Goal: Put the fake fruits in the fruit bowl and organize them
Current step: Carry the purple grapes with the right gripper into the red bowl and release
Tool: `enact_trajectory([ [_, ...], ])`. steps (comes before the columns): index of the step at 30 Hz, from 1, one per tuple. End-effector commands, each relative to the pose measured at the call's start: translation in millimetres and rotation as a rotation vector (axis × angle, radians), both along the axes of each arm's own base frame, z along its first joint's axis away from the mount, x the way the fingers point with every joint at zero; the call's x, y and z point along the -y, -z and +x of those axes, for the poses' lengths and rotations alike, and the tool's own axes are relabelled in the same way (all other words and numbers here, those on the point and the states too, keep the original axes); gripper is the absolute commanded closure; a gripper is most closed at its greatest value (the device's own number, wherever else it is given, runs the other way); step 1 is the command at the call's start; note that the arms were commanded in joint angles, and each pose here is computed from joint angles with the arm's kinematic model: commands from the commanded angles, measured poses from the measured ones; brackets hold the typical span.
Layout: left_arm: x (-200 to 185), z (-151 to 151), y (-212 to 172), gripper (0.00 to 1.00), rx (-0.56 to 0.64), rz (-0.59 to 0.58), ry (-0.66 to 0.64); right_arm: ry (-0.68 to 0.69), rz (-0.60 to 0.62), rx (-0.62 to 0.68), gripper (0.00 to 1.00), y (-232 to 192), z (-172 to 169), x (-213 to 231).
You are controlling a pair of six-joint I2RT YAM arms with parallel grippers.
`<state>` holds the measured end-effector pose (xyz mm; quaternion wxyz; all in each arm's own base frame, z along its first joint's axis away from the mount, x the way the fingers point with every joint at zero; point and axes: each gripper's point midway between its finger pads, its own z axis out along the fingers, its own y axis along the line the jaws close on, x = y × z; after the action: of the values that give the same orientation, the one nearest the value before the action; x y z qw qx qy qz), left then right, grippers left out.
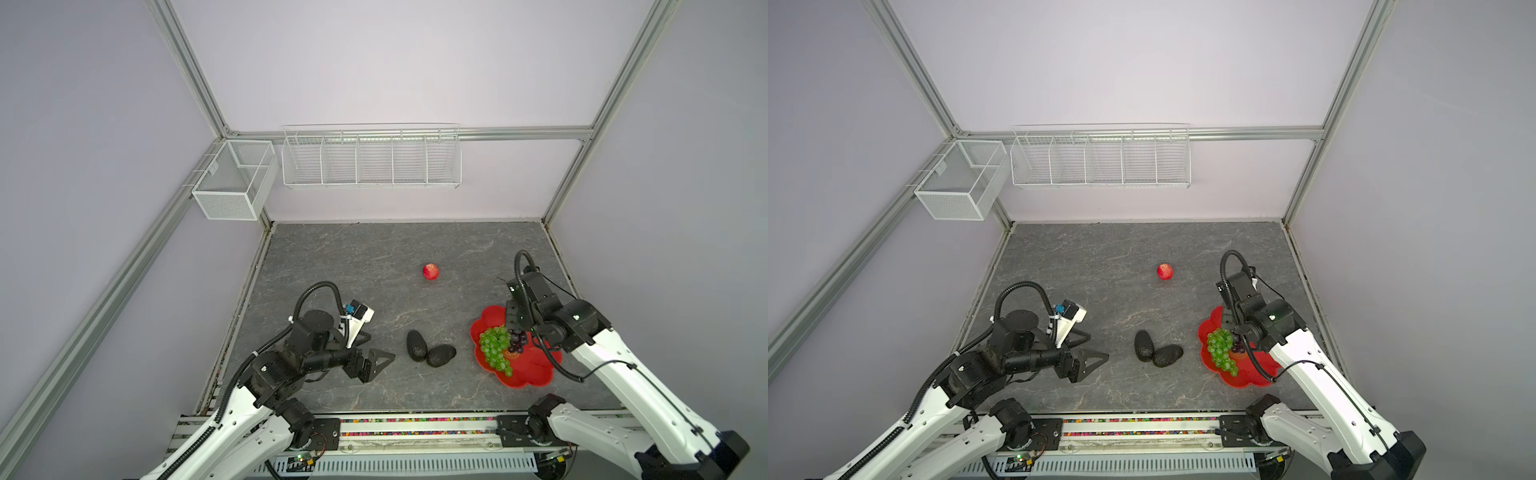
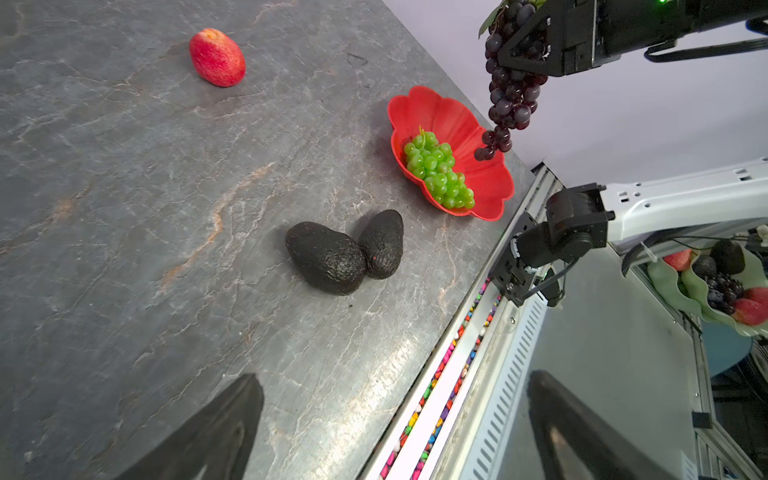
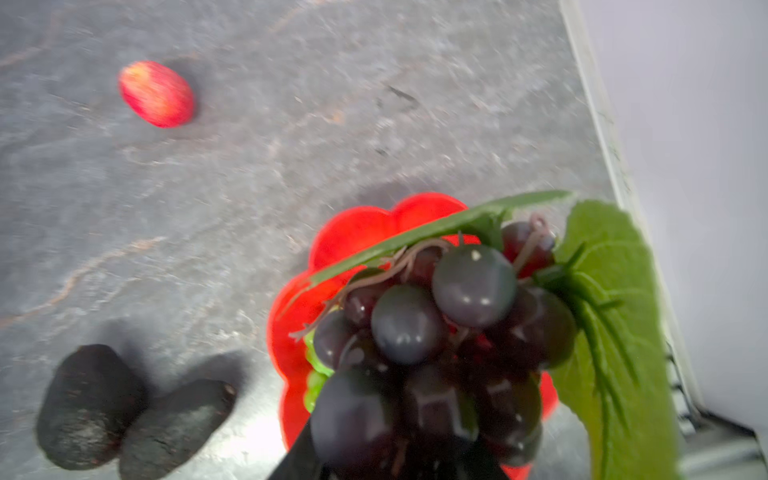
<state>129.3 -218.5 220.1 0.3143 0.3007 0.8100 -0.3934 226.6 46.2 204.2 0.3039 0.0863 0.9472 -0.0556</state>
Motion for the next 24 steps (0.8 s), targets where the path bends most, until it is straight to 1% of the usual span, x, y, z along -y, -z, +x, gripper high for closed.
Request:
enact_trajectory([
  [1,-1,-1,1,0.01,0.006,0.011,0.003,0.122,-0.077,-0.096,0.66,19,-25,28],
  [4,0,-2,1,0.01,0.004,0.009,0.011,0.159,-0.105,-0.135,0.66,37,-32,35],
  [6,1,-3,1,0.01,0.003,0.009,0.014,0.177,-0.100,-0.148,0.65,50,-31,37],
  [9,1,-6,1,0.01,0.010,0.015,0.018,0.191,-0.061,-0.129,0.65,55,-22,37],
  [10,2,-7,1,0.01,0.010,0.016,0.021,0.196,-0.068,-0.153,0.65,65,-25,41],
  [14,1,-8,-1,0.01,0.022,0.014,0.022,0.190,-0.023,-0.187,0.65,74,-19,40],
  [18,2,-8,-1,0.01,0.023,0.016,0.026,0.187,-0.005,-0.221,0.65,87,-18,37],
  [24,5,-13,-2,0.01,0.023,0.006,0.064,0.191,0.043,-0.223,0.63,105,-13,32],
])
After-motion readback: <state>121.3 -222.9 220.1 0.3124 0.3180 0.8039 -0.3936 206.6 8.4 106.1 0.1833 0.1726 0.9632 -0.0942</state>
